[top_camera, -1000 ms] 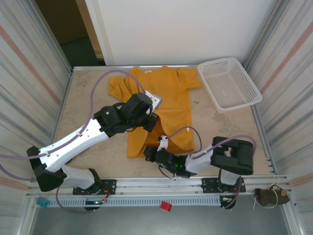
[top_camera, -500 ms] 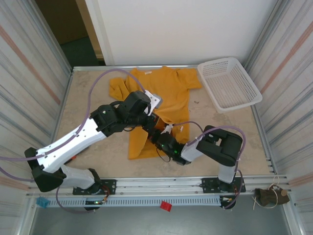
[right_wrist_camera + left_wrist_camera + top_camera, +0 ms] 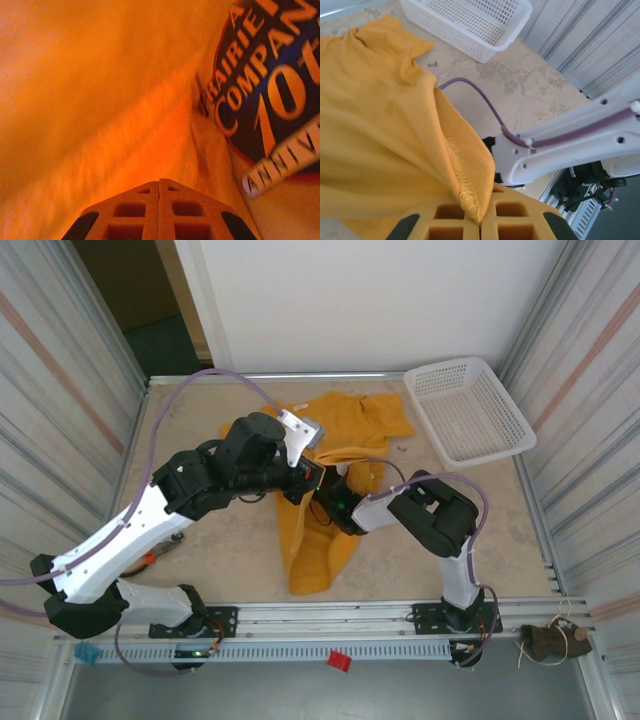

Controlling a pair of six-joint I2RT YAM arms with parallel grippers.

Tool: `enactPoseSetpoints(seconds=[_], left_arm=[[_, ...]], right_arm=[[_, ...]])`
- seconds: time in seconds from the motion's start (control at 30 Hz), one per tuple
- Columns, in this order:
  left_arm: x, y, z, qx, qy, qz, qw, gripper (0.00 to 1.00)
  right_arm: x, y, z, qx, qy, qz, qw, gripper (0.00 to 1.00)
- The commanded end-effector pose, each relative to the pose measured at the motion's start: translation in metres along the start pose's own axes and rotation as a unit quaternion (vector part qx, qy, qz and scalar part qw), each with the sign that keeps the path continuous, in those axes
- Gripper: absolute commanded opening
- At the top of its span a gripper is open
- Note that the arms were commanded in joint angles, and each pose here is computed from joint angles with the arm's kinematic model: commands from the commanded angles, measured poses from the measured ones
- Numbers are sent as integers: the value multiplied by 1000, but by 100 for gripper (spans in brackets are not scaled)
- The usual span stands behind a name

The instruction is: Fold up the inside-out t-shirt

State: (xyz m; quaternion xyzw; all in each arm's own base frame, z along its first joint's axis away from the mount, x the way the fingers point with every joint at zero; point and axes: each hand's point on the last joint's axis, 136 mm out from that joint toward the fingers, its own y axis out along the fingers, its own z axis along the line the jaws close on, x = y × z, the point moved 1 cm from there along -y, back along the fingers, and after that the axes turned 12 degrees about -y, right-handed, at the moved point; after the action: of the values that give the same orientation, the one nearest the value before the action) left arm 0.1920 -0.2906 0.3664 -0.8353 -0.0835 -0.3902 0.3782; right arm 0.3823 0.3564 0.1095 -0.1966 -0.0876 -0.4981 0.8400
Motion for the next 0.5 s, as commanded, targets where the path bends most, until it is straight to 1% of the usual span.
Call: enactPoseSetpoints(seconds=[0.0, 0.2, 0.27, 0.37, 0.47], left_arm=[[16, -18, -16, -33, 1, -24, 999, 0], [35, -35, -32, -62, 4, -47, 997, 0], [40, -40, -35, -66, 7, -52, 996, 0], [41, -43, -36, -66, 9, -53, 996, 0], [41, -43, -35, -64, 7, -54, 996, 0]], right_arm=[[9, 19, -34, -76, -6, -16, 997, 9], [19, 47, -48, -124, -16, -5, 992, 27], [23, 55, -49, -132, -20, -3, 991, 36], [30, 62, -51, -160, -43, 7, 986, 45], [34, 69, -52, -188, -65, 18, 980, 57]])
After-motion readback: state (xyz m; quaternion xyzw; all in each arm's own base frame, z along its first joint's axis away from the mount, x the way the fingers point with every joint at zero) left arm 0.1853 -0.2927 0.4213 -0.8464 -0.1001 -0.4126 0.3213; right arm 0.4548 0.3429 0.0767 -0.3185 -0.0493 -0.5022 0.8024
